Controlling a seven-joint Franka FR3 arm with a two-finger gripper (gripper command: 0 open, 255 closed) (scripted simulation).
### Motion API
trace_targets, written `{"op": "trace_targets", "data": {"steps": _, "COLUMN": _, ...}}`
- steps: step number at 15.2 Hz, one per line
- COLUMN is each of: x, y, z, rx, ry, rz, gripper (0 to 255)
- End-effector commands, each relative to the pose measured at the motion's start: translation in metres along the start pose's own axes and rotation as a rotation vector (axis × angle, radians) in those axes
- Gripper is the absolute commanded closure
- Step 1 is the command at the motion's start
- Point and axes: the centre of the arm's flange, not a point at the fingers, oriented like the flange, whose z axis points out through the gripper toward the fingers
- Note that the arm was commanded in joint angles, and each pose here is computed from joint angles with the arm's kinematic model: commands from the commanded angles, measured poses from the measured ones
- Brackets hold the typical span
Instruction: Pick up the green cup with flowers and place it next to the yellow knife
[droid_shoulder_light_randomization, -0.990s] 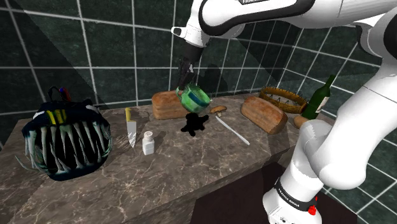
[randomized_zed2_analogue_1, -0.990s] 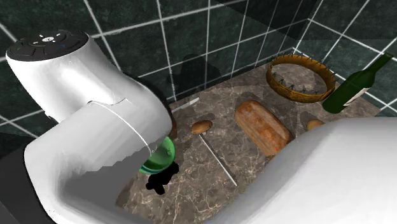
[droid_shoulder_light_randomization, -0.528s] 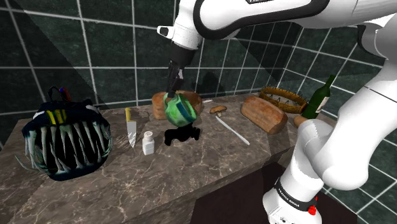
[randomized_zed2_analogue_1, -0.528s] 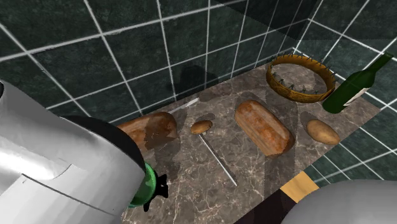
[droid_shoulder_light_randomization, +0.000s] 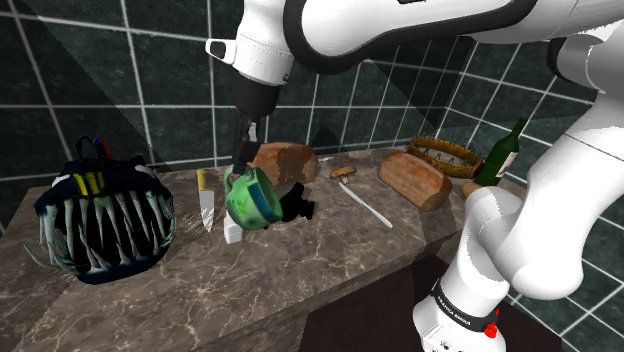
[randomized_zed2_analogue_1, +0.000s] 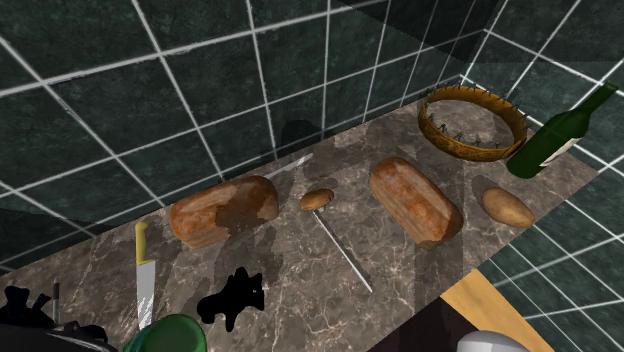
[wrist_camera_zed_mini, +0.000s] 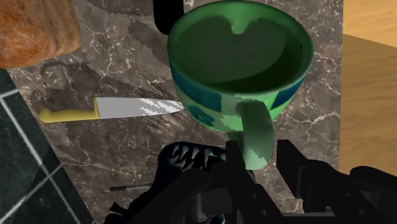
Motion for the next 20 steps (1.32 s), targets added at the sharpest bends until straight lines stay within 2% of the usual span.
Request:
{"op": "trace_targets", "data": {"steps": 1, "x": 0.014, "y": -0.020, "z": 0.001, "rx": -0.001, "ry": 0.002, "rz": 0.002, "gripper": 255}}
{"op": "trace_targets", "data": {"steps": 3, "x": 0.026, "y": -0.035, "z": 0.002, "rx": -0.001, "ry": 0.002, "rz": 0.002, "gripper": 255}}
{"op": "trace_targets", "data": {"steps": 20, "x": 0.010, "y": -0.041, "z": 0.090, "rx": -0.001, "ry": 0.002, "rz": 0.002, "gripper": 255}}
